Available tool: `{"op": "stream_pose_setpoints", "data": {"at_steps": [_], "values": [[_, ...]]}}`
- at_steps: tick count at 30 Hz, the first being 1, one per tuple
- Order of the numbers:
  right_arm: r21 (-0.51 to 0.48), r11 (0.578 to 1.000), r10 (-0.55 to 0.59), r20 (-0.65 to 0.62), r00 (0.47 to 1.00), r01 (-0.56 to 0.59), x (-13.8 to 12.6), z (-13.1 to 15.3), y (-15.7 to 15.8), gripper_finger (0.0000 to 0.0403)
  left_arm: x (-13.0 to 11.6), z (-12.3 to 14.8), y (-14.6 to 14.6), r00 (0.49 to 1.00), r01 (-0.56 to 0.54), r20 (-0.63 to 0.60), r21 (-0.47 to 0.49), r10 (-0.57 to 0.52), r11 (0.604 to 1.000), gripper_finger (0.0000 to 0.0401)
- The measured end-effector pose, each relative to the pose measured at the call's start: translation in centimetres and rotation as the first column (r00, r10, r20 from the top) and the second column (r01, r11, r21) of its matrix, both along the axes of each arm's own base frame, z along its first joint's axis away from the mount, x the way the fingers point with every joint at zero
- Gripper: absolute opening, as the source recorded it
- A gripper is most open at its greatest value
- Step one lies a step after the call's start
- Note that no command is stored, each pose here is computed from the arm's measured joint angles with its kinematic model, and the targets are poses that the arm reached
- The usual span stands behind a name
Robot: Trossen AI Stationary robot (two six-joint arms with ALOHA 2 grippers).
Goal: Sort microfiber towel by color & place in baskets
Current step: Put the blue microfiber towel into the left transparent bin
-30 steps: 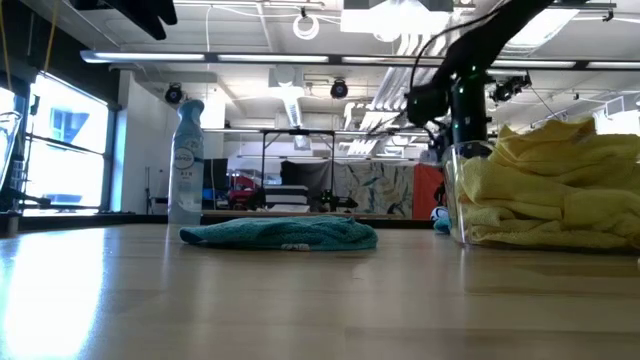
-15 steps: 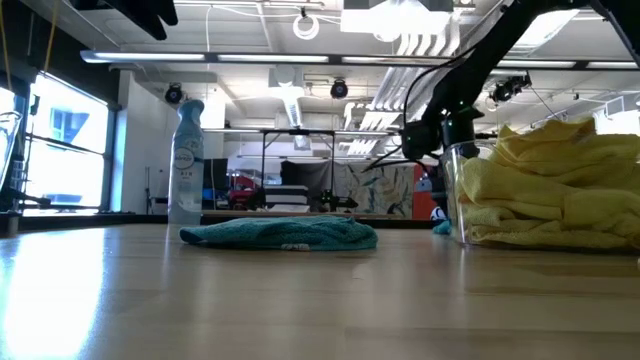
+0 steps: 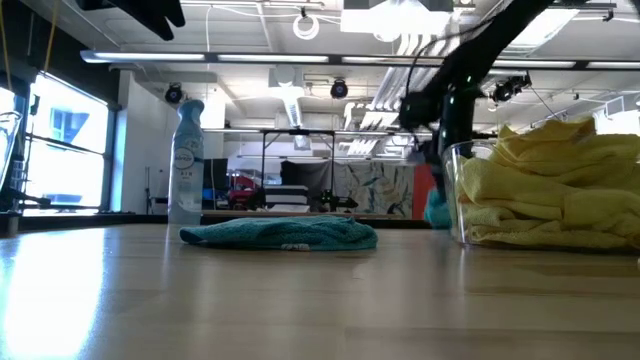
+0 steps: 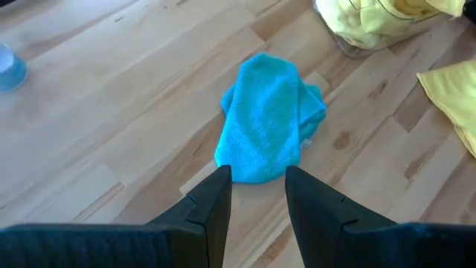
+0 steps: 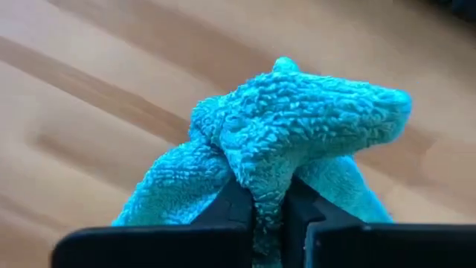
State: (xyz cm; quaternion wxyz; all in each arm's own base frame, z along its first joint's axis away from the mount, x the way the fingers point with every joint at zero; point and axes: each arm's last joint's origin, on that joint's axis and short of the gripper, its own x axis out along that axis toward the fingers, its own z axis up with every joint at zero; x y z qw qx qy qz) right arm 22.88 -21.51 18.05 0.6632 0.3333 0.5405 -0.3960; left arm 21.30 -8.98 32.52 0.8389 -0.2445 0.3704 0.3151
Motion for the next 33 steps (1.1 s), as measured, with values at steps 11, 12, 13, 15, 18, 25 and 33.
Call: {"op": "stream_pose_setpoints", "data": {"at_steps": [11,12,13,15,18,25,33], "values": [[-0.364,0.917,0.301,0.361,0.883,-0.163,-0.9,12.2,6.8,0.0012,1.4,0.5,1.0,0.997,0.065,0.034,0.237,-0.075,0.969,0.0115],[-0.4,0.9,0.341,0.392,0.854,-0.176,-0.8,13.1,7.6,0.0008,1.6,0.7,1.2,0.995,0.076,0.039,0.272,-0.09,0.959,0.0115],[-0.432,0.882,0.38,0.416,0.826,-0.188,-0.8,13.9,8.3,0.0006,1.9,0.9,1.4,0.993,0.087,0.045,0.303,-0.105,0.949,0.0115],[-0.483,0.85,0.446,0.45,0.774,-0.208,-0.7,15.1,9.7,0.0005,2.6,1.3,1.8,0.989,0.107,0.059,0.356,-0.136,0.929,0.0115],[-0.529,0.817,0.515,0.487,0.706,-0.231,-0.4,16.2,11.6,0.0009,3.6,2.0,2.3,0.98,0.116,0.1,0.421,-0.174,0.899,0.0115],[-0.569,0.755,0.63,0.49,0.602,-0.327,1.2,16.5,15.2,0.0011,5.9,3.9,3.8,0.921,0.208,0.199,0.475,-0.335,0.855,0.0121],[-0.651,0.682,0.709,0.479,0.517,-0.332,2.2,17.4,18.1,0.0012,9.0,3.5,5.5,0.856,0.28,0.277,0.463,-0.437,0.841,0.0184]]}}
